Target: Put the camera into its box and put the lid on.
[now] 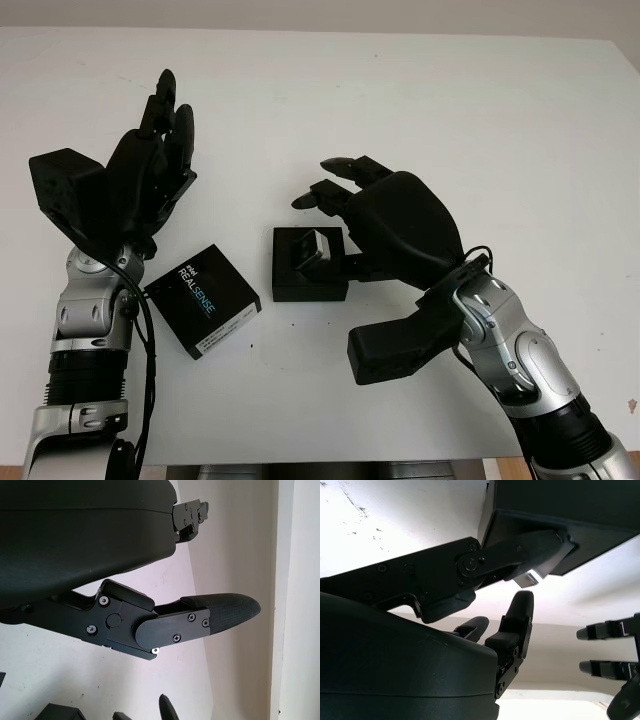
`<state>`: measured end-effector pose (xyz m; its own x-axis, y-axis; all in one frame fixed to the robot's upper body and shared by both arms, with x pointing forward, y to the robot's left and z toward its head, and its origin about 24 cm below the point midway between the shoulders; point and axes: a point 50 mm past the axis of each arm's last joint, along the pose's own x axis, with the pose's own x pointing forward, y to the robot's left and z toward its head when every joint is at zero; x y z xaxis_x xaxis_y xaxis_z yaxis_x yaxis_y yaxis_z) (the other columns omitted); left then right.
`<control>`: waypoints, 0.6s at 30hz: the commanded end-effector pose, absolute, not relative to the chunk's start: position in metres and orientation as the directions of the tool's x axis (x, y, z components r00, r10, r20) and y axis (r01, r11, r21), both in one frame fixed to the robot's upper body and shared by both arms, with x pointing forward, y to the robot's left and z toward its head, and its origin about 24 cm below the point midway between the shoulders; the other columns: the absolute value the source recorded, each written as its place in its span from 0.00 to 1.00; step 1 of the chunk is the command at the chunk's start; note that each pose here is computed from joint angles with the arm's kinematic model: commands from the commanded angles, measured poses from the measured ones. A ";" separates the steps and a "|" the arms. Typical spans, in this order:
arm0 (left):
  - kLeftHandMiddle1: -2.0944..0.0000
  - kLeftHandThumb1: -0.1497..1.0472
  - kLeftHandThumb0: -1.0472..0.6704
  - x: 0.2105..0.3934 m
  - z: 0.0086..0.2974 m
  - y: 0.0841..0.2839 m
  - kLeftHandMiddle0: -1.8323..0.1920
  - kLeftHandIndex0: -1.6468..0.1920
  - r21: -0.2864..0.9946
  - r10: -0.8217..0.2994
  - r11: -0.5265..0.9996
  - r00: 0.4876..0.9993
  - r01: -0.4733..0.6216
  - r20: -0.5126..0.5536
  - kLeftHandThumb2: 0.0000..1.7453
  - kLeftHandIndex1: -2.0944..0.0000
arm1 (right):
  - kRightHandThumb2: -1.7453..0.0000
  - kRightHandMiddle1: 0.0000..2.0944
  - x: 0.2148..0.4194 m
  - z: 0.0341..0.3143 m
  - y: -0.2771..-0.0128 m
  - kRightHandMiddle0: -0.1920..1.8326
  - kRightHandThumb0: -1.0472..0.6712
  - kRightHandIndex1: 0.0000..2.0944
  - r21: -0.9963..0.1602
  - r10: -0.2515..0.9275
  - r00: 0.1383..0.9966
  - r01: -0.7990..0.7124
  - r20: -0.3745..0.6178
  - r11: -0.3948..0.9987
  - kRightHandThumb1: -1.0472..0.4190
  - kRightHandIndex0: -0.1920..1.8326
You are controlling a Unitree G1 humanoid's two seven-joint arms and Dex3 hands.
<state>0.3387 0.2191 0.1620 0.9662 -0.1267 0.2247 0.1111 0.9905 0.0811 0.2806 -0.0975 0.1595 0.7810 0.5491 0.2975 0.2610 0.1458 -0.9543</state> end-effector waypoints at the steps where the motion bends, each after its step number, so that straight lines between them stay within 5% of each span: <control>1: 1.00 1.00 0.13 0.340 0.167 0.219 1.00 1.00 0.093 -0.132 0.989 0.962 0.113 0.239 0.35 1.00 | 0.97 0.50 0.280 0.163 -0.096 0.28 0.17 0.19 -0.951 0.554 0.775 0.282 0.303 0.127 0.02 0.28; 18: 1.00 1.00 0.13 0.340 0.167 0.219 1.00 1.00 0.086 -0.130 0.990 0.961 0.112 0.244 0.36 1.00 | 0.97 0.77 0.276 0.162 -0.093 0.34 0.18 0.30 -0.940 0.589 0.747 0.334 0.308 0.067 0.04 0.29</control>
